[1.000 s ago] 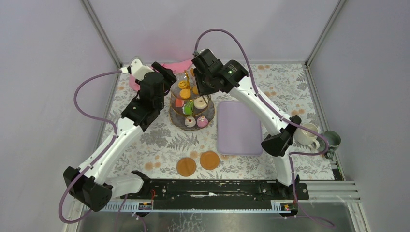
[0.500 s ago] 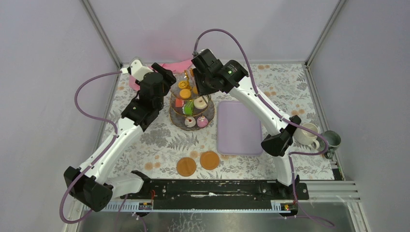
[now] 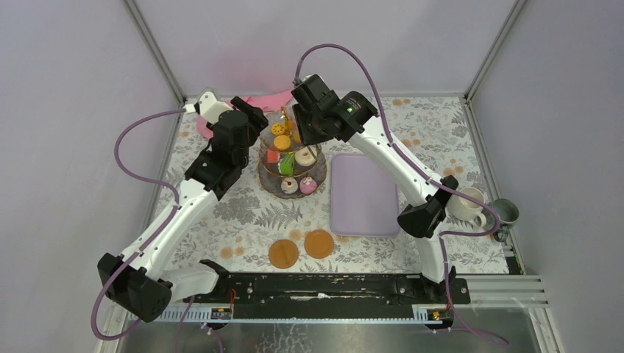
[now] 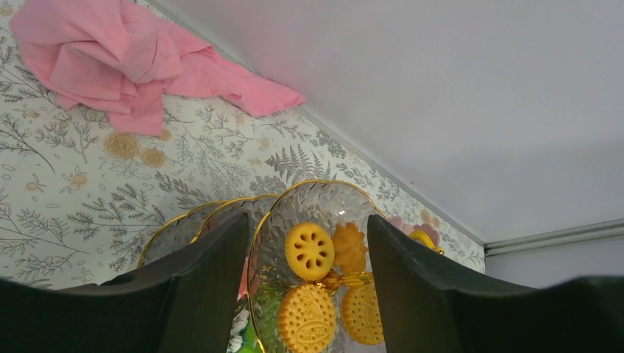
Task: Serve the afternoon tea
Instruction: Place the desert on the desert table.
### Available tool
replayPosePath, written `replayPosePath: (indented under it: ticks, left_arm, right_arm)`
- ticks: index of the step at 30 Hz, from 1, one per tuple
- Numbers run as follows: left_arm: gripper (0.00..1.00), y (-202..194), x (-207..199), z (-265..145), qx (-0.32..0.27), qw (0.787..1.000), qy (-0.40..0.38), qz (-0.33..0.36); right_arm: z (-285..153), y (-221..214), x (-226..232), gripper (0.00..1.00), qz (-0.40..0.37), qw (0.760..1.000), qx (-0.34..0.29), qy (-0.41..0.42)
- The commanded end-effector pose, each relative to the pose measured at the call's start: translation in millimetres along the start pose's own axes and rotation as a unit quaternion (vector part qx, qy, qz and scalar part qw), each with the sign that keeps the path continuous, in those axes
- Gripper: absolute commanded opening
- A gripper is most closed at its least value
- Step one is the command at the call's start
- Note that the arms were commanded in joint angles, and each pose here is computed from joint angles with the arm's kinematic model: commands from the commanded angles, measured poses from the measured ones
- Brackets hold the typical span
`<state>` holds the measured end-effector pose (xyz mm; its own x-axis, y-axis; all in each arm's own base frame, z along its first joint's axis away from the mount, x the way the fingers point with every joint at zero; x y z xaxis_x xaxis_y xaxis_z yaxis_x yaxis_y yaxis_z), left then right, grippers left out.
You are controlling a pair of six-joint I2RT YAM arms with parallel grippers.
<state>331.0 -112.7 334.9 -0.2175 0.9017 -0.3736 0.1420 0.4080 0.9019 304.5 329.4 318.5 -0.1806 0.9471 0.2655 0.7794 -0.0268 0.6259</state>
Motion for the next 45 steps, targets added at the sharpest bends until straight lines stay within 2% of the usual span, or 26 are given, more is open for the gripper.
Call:
replayPosePath:
  ticks: [1, 17, 28, 33, 39, 45]
  left_arm:
    - [0.67, 7, 1, -1, -0.012, 1.000, -0.004, -0.013]
    - [0.67, 2, 6, 1, -0.008, 1.000, 0.010, -0.005]
    - [0.67, 4, 9, -1, -0.008, 1.000, 0.020, 0.003]
    - [0.67, 3, 12, -3, -0.007, 1.000, 0.024, 0.011]
    - [0.67, 0, 17, -6, -0.003, 0.999, 0.024, 0.025]
    - [0.67, -3, 22, -12, 0.002, 0.999, 0.021, 0.034]
  right_arm:
    - [-12, 9, 4, 0.39, -0.004, 1.000, -0.029, 0.009]
    - [-27, 4, -18, 0.37, -0.005, 0.998, -0.058, -0.013]
    - [-52, 4, -33, 0.37, 0.004, 0.996, -0.091, -0.013]
    - [-72, -3, -54, 0.37, 0.015, 0.993, -0.116, -0.030]
    - [-73, -39, -97, 0.37, 0.038, 0.991, -0.113, -0.059]
    - [-40, -81, -139, 0.37, 0.081, 0.990, -0.081, -0.079]
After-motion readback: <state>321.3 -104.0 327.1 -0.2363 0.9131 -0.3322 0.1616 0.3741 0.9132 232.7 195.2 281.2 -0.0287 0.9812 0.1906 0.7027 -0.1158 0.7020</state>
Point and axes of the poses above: each gripper's point midway between its finger pads, its own z axis out along the fingers, its own x axis along the line the jaws close on, y = z × x, the point moved 5 cm from there along -z, back along the fingers, and after that the axes turned 15 degrees about z, right-handed, at the moved point
